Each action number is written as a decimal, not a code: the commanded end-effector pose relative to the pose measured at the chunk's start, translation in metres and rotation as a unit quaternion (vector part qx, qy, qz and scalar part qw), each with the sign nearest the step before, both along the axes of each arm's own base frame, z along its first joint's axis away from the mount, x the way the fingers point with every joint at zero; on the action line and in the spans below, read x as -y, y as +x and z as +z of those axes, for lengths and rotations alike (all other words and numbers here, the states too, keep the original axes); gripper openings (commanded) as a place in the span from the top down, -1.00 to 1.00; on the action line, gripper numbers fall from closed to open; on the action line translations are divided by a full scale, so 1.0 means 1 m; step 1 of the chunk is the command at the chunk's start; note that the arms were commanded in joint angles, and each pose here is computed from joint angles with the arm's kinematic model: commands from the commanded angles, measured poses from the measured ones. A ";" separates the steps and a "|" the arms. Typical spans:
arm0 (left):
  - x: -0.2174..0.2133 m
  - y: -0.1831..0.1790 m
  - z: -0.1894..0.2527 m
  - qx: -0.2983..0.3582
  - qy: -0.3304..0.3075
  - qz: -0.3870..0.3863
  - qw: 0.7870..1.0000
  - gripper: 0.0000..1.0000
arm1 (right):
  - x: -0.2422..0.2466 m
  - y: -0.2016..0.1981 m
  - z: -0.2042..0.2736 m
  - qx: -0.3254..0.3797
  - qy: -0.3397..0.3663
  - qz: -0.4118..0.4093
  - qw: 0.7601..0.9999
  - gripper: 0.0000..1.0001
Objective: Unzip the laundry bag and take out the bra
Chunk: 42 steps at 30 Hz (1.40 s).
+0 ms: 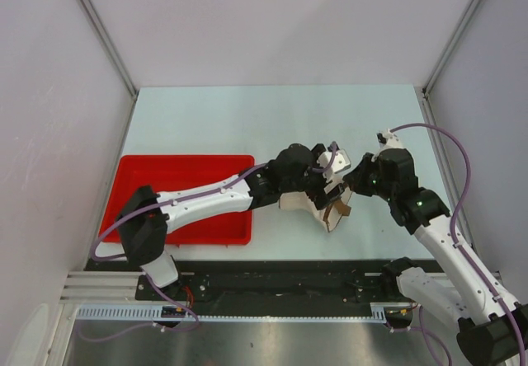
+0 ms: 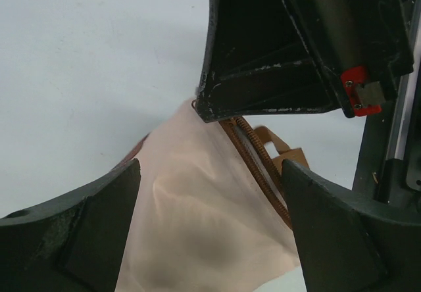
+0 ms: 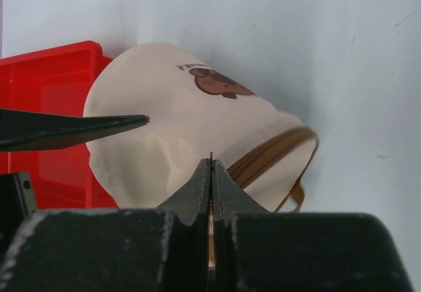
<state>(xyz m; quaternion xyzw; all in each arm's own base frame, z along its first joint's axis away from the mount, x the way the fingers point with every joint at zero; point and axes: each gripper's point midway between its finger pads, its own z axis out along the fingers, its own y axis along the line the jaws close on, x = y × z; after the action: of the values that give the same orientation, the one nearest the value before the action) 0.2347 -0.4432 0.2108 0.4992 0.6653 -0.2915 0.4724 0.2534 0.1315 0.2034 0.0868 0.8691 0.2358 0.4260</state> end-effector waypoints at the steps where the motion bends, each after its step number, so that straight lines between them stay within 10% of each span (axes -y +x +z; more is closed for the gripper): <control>1: 0.000 0.000 -0.003 0.000 0.021 0.001 1.000 -0.82 | -0.004 0.007 0.029 0.039 0.015 0.002 0.999 1.00; 29: 0.023 -0.019 -0.018 -0.026 0.018 0.117 0.993 -0.64 | 0.001 0.006 0.021 0.017 0.017 -0.022 0.999 1.00; 33: 0.022 -0.003 -0.024 -0.008 0.017 0.155 0.988 -0.22 | 0.004 0.004 0.021 0.016 0.014 -0.026 0.999 1.00; 37: 0.020 0.003 -0.012 0.009 0.007 0.170 0.985 0.99 | 0.022 0.009 0.013 0.000 0.005 -0.061 0.998 1.00; 42: 0.008 -0.002 -0.010 0.013 -0.008 0.162 0.987 0.99 | 0.052 0.017 -0.019 -0.040 0.055 -0.098 0.993 1.00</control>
<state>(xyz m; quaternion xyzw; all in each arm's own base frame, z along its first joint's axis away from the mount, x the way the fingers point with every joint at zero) 0.2245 -0.4638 0.1701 0.4183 0.7414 -0.2017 0.4844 0.2603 0.1010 0.1907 0.1563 0.8734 0.2121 0.4095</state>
